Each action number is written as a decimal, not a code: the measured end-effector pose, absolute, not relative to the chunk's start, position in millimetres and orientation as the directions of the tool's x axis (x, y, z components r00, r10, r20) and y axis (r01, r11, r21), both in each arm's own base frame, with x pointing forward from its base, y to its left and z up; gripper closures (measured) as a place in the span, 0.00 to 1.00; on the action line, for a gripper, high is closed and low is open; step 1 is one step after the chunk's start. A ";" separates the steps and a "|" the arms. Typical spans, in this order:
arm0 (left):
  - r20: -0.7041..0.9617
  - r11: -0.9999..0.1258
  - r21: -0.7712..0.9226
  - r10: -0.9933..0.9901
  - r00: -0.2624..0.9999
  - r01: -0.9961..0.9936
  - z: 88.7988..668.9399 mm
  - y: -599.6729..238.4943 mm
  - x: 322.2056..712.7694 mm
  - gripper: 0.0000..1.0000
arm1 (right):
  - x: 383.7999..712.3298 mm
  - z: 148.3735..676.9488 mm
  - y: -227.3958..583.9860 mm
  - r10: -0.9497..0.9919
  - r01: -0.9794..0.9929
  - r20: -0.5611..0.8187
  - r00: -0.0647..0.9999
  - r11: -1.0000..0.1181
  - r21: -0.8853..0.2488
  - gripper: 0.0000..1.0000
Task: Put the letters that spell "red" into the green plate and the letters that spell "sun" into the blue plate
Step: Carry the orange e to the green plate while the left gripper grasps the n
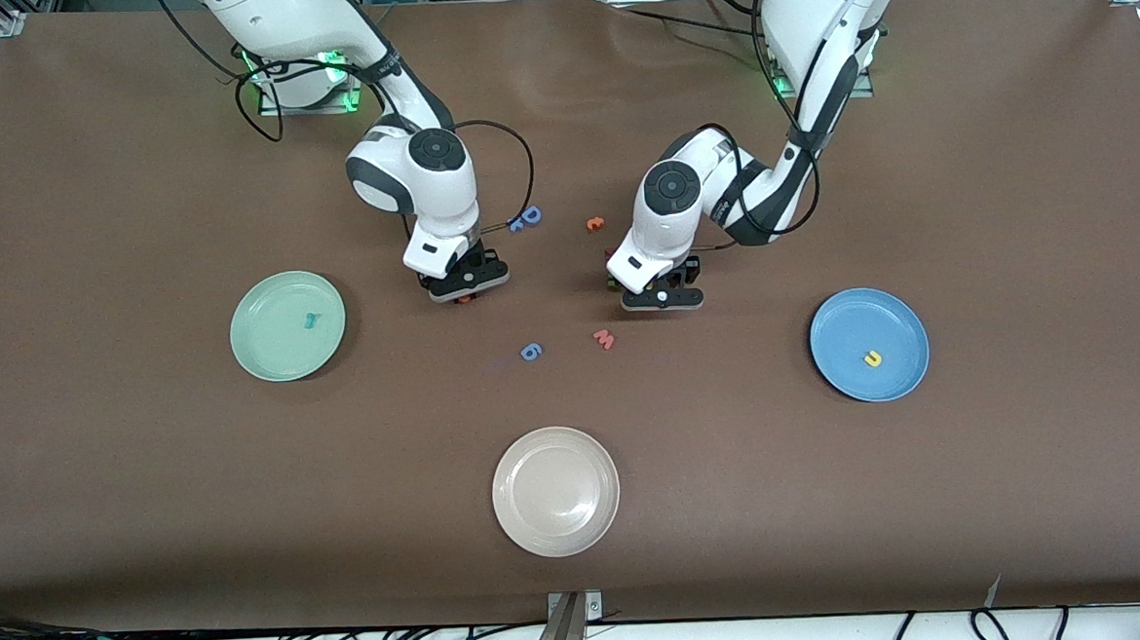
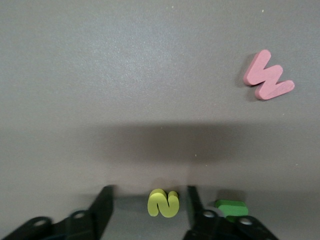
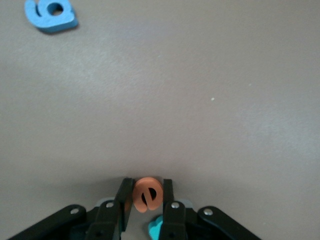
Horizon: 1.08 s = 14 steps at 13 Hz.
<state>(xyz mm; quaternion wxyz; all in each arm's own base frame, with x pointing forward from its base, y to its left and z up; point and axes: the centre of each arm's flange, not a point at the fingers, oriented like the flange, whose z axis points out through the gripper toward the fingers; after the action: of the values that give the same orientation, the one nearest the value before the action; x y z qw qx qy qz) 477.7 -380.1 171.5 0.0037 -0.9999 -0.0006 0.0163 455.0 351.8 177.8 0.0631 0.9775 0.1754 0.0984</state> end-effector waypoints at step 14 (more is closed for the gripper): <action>-0.072 -0.997 -0.071 0.048 0.996 0.043 205.0 -319.0 547.2 0.71 | 547.0 243.7 137.4 0.422 0.440 -0.127 0.898 -0.848 0.296 0.72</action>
<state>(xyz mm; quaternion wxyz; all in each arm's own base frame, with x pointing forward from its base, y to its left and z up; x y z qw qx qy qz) 547.2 -319.0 205.0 0.0345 -0.9985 -0.0230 0.0370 547.0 137.4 243.7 0.1605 0.9608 0.2241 -0.0285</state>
